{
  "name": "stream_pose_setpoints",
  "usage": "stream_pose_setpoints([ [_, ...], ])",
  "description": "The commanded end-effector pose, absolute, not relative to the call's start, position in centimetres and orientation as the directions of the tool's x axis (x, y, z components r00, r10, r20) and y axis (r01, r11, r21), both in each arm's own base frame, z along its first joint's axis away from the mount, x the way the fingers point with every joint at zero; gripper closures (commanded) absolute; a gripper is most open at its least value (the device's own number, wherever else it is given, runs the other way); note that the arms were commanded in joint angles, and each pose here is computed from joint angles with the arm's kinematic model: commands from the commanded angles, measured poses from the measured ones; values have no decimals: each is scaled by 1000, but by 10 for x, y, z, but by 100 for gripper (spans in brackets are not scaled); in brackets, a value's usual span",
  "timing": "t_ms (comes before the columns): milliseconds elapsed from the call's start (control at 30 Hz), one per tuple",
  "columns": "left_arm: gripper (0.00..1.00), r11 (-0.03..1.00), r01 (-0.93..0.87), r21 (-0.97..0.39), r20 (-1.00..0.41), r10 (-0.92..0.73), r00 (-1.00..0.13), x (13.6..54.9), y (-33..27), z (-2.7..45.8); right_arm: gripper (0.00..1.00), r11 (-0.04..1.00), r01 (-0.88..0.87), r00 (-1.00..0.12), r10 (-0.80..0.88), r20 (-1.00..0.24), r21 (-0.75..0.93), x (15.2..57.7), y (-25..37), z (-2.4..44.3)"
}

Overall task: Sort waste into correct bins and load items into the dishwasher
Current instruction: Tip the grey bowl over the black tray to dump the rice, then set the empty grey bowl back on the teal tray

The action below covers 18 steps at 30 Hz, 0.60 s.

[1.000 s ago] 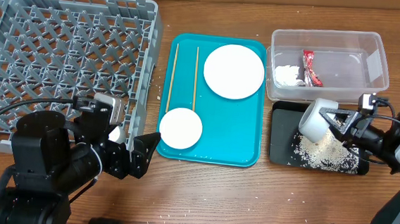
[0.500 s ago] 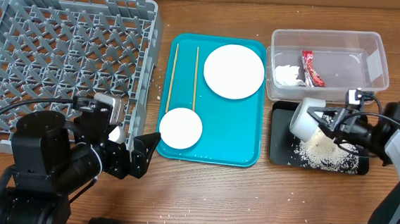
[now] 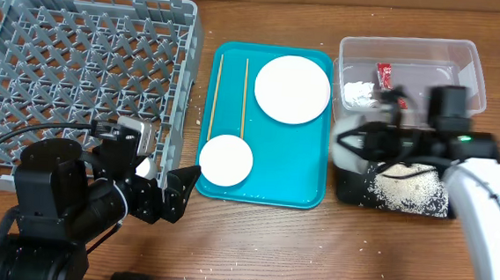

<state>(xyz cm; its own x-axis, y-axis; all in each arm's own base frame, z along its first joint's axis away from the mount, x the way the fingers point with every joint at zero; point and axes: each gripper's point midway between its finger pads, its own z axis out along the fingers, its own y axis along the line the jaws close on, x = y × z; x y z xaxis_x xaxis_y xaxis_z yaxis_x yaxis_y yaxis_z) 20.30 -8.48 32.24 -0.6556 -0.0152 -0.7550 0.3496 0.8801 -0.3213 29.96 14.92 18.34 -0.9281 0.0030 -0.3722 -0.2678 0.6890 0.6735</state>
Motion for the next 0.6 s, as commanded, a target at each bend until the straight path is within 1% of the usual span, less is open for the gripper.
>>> stream_pose_setpoints([
  [0,0,883,358,-303,-766,-2,-643,203,-83,325,96,904,-220,-911,-55,-409,367,307,152,153],
  [67,0,883,358,-303,-766,-2,-642,204,-83,325,96,930,-247,-900,-115,-421,274,305,174,140],
  [200,0,883,358,-303,-766,-2,-643,203,-83,325,96,929,-342,-863,-250,-438,143,302,220,108],
  [300,0,883,358,-303,-766,-2,-643,203,-83,325,96,936,-351,-838,-308,-450,14,309,228,84],
  [333,0,883,358,-303,-766,-2,-642,204,-83,325,94,934,-357,-837,-318,-446,5,309,231,79],
  [367,0,883,358,-303,-766,-2,-642,204,-83,325,89,932,-362,-838,-320,-442,11,309,235,74],
  [433,0,883,358,-303,-766,-2,-642,204,-83,325,58,922,-382,-842,-322,-433,58,306,244,71],
  [467,0,883,358,-303,-766,-2,-642,204,-83,325,51,919,-388,-842,-321,-433,73,305,247,72],
  [500,0,883,358,-303,-766,-2,-642,204,-83,325,41,917,-390,-842,-319,-435,81,305,249,76],
  [533,0,883,358,-303,-766,-2,-643,203,-83,325,38,916,-390,-843,-315,-436,92,304,250,79],
  [567,0,883,358,-303,-766,-2,-643,203,-83,325,38,917,-384,-846,-303,-438,107,303,251,85],
])
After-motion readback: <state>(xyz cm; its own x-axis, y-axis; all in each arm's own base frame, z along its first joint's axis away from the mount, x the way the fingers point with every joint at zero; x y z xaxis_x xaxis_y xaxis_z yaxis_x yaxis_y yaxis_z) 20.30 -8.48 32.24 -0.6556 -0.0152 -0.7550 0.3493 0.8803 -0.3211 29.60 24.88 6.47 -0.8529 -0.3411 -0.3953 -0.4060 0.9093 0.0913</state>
